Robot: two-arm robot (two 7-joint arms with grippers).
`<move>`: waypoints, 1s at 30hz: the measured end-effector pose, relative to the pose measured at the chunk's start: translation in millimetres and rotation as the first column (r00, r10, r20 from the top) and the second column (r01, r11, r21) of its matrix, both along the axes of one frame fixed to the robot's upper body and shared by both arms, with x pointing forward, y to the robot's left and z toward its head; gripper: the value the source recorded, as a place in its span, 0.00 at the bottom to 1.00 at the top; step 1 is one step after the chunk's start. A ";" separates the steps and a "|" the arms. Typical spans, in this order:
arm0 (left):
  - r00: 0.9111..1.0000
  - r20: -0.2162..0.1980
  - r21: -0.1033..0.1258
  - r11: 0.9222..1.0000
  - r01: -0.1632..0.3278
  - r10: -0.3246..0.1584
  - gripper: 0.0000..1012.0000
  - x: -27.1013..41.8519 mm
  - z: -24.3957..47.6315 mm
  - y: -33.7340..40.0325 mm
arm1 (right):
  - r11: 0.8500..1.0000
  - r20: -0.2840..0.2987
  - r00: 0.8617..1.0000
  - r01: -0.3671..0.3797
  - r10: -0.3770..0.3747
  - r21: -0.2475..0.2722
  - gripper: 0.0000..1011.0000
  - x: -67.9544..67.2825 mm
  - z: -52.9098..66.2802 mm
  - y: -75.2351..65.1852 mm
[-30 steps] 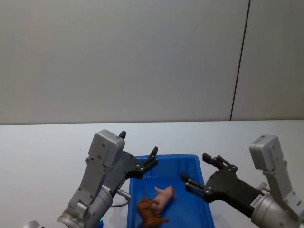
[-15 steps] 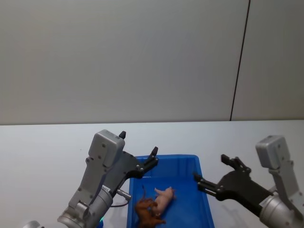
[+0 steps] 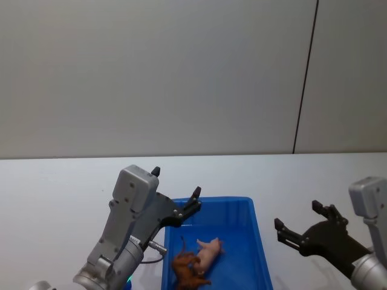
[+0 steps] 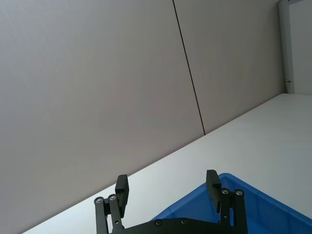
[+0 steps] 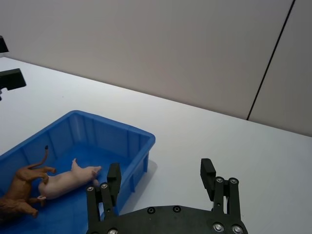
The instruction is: Pick up the two dolls from the table and place them into the box.
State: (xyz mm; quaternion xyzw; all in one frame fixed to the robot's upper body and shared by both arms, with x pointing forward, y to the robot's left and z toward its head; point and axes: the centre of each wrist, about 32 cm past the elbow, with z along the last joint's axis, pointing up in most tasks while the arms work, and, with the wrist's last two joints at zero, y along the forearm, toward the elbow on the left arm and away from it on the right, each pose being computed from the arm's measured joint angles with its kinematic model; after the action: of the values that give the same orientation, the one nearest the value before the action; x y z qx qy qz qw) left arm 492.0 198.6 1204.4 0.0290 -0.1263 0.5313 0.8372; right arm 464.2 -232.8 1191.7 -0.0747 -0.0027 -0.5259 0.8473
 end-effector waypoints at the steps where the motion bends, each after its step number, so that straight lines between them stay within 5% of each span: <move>1: 1.000 -0.001 0.000 1.000 0.000 0.000 0.99 -0.1 -0.1 0.2 | 1.000 -0.001 1.000 0.008 -0.008 -0.001 0.99 -0.8 -0.2 -0.9; 16: 0.995 -0.078 -0.007 0.998 -0.056 0.055 0.99 -14.6 3.9 11.4 | 0.999 -0.008 0.999 0.052 -0.052 -0.009 0.99 -4.7 -1.1 -5.8; 30: 0.960 -0.248 -0.001 0.991 -0.132 0.127 0.99 -38.3 5.3 31.3 | 0.998 -0.010 0.998 0.065 -0.065 -0.012 0.99 -5.9 -1.6 -7.2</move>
State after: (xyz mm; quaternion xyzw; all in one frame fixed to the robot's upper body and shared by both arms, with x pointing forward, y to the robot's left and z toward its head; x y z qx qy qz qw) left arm 453.7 229.9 1209.7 0.0958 -0.0140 0.5782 0.8101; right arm 458.3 -240.1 1190.2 -0.0823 0.0010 -0.5529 0.8292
